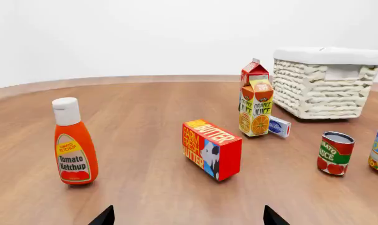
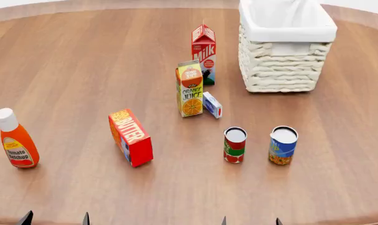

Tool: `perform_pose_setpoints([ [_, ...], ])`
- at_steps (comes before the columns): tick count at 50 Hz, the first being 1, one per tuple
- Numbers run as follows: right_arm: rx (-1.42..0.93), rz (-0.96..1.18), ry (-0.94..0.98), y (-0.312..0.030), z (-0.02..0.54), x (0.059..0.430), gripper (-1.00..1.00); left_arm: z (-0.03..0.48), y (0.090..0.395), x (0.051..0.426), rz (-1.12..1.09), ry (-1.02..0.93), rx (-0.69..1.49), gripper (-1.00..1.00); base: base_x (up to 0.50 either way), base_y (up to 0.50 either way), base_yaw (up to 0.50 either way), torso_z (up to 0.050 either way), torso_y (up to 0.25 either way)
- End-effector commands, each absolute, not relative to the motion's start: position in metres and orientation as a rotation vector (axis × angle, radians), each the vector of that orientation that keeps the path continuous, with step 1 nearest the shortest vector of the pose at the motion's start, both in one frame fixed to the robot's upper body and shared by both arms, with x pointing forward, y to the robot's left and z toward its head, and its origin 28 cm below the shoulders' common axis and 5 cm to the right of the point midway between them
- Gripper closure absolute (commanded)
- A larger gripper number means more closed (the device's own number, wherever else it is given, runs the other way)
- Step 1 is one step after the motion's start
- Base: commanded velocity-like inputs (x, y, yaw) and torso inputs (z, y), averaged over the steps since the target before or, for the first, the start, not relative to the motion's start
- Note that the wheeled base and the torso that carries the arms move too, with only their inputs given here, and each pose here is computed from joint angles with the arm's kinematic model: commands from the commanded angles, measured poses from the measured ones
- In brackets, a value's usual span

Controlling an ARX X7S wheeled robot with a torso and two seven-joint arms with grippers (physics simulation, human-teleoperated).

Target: Pick up the alphabet soup, and put it in the basket.

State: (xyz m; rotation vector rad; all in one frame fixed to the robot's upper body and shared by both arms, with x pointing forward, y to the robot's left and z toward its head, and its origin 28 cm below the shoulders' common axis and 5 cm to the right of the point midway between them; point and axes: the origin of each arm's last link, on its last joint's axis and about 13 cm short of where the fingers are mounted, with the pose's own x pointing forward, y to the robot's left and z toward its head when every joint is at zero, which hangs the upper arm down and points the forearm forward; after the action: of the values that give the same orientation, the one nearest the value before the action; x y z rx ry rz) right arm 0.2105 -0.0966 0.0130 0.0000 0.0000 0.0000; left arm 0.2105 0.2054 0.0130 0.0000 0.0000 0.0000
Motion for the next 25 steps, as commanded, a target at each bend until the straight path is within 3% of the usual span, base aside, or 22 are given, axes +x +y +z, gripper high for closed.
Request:
perform_pose_setpoints([
  [1, 0.002, 0.001, -0.017, -0.097, 0.014, 0.211, -1.00, 0.014, 0.205, 0.210, -0.003, -0.012, -0.001, -1.00, 0.00, 0.00, 0.00, 0.000, 0.000],
  [12, -0.003, 0.006, -0.015, -0.096, 0.014, 0.209, -1.00, 0.016, 0.206, 0.209, -0.001, -0.027, 0.017, -1.00, 0.00, 0.00, 0.00, 0.000, 0.000],
  [25, 0.042, -0.022, -0.238, -0.105, 0.058, 0.177, -1.00, 0.053, 0.206, 0.172, 0.012, -0.295, 0.065, -1.00, 0.00, 0.00, 0.00, 0.000, 0.000],
])
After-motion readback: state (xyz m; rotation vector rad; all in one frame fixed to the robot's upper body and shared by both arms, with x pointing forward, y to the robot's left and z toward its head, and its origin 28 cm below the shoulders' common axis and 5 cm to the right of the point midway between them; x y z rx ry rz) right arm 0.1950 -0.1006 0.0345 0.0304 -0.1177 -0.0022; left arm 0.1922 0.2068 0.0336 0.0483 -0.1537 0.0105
